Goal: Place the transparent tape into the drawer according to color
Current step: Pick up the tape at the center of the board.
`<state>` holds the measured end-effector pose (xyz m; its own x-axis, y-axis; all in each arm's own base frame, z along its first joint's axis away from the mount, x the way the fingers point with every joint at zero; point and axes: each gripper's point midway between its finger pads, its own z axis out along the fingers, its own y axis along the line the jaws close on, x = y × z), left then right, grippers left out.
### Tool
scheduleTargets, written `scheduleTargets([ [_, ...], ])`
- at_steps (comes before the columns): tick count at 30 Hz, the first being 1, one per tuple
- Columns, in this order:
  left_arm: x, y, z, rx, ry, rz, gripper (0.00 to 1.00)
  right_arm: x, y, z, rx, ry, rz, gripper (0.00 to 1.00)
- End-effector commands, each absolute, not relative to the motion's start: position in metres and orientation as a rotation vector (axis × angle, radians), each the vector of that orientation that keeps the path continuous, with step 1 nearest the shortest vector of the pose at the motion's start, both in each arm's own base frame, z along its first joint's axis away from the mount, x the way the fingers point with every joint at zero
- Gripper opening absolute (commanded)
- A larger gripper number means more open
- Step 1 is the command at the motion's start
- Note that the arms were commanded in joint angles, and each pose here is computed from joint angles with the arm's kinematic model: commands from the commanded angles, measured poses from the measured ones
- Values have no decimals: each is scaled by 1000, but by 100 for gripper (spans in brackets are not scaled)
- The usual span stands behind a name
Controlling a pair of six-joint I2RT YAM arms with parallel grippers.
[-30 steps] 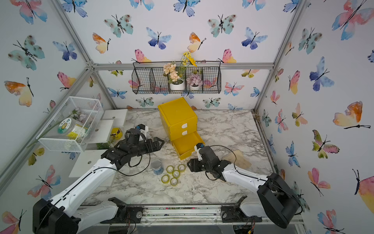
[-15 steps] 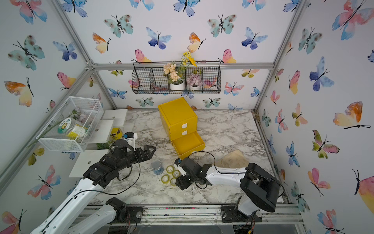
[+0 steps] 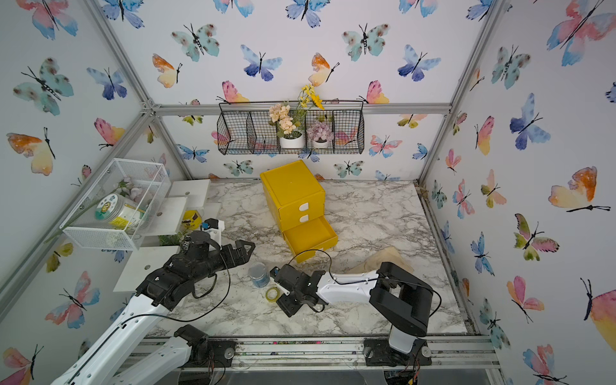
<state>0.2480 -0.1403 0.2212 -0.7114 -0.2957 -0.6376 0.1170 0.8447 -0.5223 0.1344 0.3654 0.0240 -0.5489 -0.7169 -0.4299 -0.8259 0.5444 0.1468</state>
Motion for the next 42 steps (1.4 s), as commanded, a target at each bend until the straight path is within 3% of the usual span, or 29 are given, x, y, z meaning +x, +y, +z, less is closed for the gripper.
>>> scheduleTargets([
  [1, 247, -135, 214, -144, 2271, -659, 96, 136, 365, 19, -1311, 2459, 395, 68],
  [14, 247, -134, 213, -148, 2273, -652, 96, 141, 354, 0, -1335, 2499, 197, 61],
  [20, 247, -133, 212, -148, 2274, -650, 96, 135, 350, -7, -1390, 2497, 145, 52],
  [25, 248, -132, 212, -153, 2274, -642, 96, 130, 359, 10, -1379, 2456, 268, 41],
  [31, 247, -131, 210, -155, 2277, -636, 96, 135, 370, 55, -1328, 2363, 405, 39],
  [36, 246, -132, 207, -153, 2283, -641, 96, 167, 364, 104, -1172, 2300, 466, 40],
  [42, 245, -135, 202, -145, 2292, -664, 96, 256, 328, 156, -806, 2247, 445, 39],
])
